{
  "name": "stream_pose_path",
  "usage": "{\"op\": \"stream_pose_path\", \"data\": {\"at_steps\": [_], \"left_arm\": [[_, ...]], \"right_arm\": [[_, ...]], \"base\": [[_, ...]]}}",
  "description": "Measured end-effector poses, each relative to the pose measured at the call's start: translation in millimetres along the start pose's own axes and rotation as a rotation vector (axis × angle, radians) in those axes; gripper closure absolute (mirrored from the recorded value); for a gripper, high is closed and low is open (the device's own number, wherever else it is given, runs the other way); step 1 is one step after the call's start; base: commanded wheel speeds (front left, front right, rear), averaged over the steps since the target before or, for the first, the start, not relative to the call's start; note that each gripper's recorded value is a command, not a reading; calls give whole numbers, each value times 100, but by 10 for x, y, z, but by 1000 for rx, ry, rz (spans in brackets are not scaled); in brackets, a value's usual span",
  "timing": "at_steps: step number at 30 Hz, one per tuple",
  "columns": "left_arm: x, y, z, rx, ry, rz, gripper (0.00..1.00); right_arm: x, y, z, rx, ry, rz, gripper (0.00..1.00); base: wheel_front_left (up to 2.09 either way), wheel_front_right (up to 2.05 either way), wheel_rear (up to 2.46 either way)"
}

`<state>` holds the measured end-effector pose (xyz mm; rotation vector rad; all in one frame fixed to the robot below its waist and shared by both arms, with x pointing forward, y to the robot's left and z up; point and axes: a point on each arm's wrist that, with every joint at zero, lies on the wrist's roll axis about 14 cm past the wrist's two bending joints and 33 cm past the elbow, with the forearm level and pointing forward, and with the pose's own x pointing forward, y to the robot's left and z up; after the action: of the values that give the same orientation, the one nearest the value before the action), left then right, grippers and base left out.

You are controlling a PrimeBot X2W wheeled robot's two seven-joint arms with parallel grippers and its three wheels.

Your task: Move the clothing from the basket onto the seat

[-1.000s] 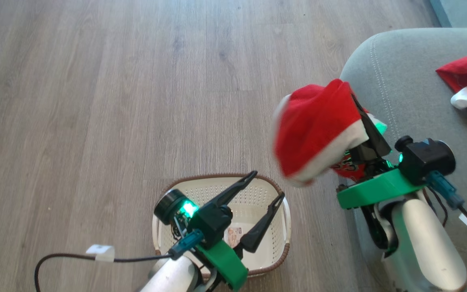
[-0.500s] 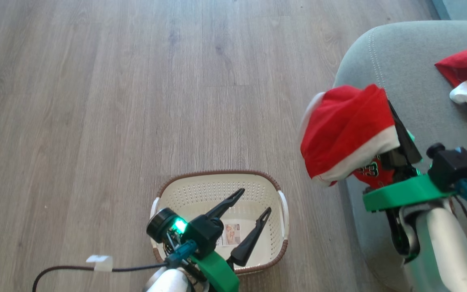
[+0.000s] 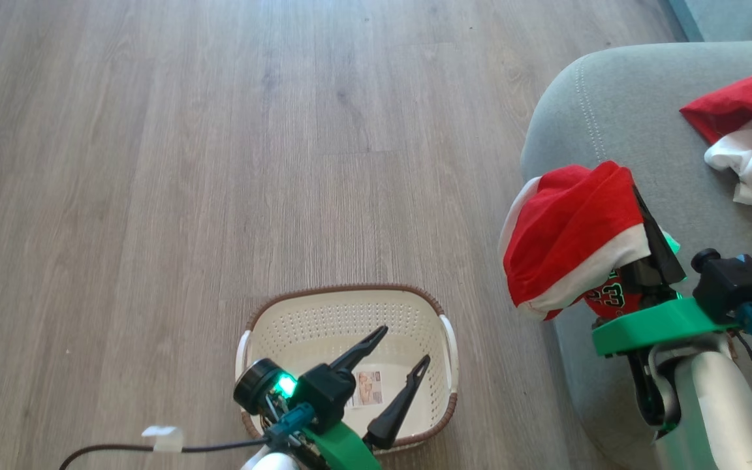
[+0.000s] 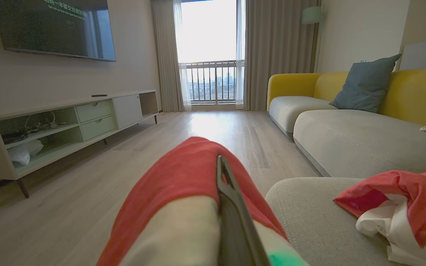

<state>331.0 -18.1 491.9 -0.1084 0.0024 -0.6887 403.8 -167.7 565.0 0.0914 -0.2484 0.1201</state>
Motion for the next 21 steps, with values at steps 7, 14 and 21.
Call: {"op": "stream_pose_path", "data": {"at_steps": [7, 14, 21], "left_arm": [[24, -39, 15, 3, -4, -15, 0], [98, -40, -13, -10, 1, -29, 0], [227, -192, -77, -21, 16, -98, 0]], "right_arm": [[-40, -53, 28, -4, -4, -16, 100], [-94, -226, 31, -17, -2, -65, 100], [-222, -499, 71, -50, -2, -144, 100]], "base": [[0, 0, 0], [0, 0, 0], [0, 0, 0]]}}
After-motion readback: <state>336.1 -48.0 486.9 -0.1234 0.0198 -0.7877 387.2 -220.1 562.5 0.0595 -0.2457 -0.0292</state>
